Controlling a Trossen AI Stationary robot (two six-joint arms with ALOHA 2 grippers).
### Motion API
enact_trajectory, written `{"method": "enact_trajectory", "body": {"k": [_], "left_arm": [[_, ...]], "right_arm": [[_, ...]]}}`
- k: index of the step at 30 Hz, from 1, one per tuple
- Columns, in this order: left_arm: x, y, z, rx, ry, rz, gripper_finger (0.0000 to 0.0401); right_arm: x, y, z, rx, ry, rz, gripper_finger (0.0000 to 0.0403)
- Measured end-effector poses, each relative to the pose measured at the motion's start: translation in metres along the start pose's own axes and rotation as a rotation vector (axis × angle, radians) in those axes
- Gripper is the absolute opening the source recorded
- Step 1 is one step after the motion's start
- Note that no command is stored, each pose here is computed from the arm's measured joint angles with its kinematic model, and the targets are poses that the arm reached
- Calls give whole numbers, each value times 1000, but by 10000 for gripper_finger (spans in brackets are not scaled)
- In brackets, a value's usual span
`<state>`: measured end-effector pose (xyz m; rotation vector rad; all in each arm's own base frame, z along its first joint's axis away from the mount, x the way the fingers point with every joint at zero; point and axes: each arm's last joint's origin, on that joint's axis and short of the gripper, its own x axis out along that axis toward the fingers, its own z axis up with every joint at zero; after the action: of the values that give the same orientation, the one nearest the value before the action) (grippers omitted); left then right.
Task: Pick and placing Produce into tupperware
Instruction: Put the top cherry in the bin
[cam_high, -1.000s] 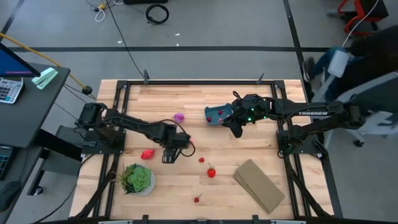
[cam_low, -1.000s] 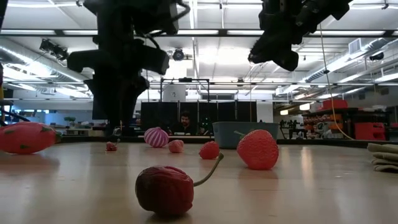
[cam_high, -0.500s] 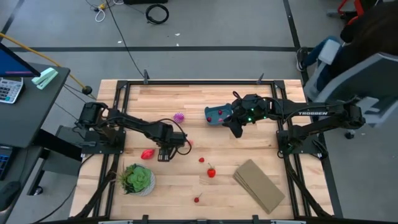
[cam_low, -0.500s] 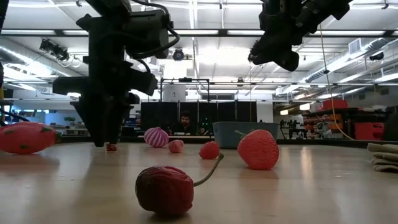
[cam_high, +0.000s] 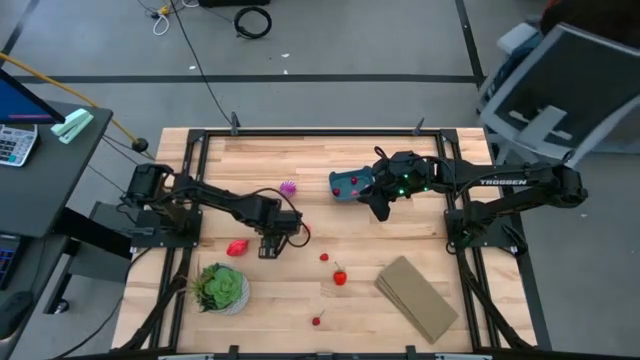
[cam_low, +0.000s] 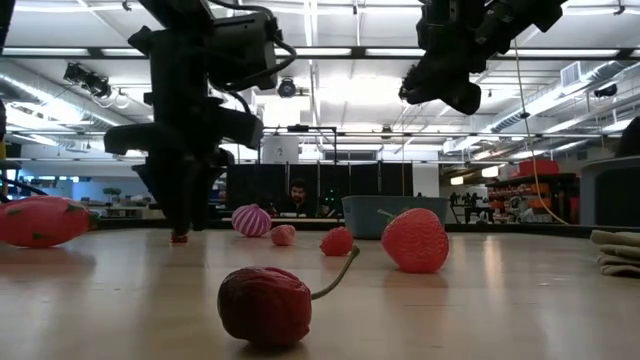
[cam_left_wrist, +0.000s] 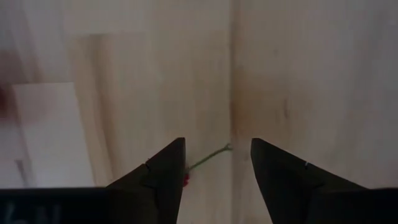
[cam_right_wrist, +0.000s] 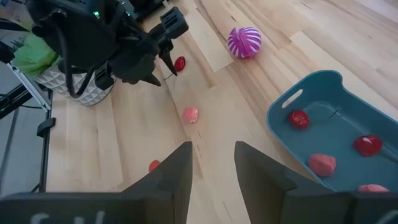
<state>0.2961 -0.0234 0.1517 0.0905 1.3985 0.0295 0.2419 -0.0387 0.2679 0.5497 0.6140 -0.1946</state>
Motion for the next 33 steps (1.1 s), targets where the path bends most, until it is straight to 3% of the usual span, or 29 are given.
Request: {"method": "enact_trajectory", "body": {"k": [9,26,33], "left_arm": [[1,12,0,-45,3,5,173],[2,8,1,-101,-18,-4,172],[13,6,-12,-161,5,-1,172]], "right_arm": [[0,0,0,0,1,0,129],[0,0,0,-1,1,1,129],[0,0,0,-2,1,0,129]]}}
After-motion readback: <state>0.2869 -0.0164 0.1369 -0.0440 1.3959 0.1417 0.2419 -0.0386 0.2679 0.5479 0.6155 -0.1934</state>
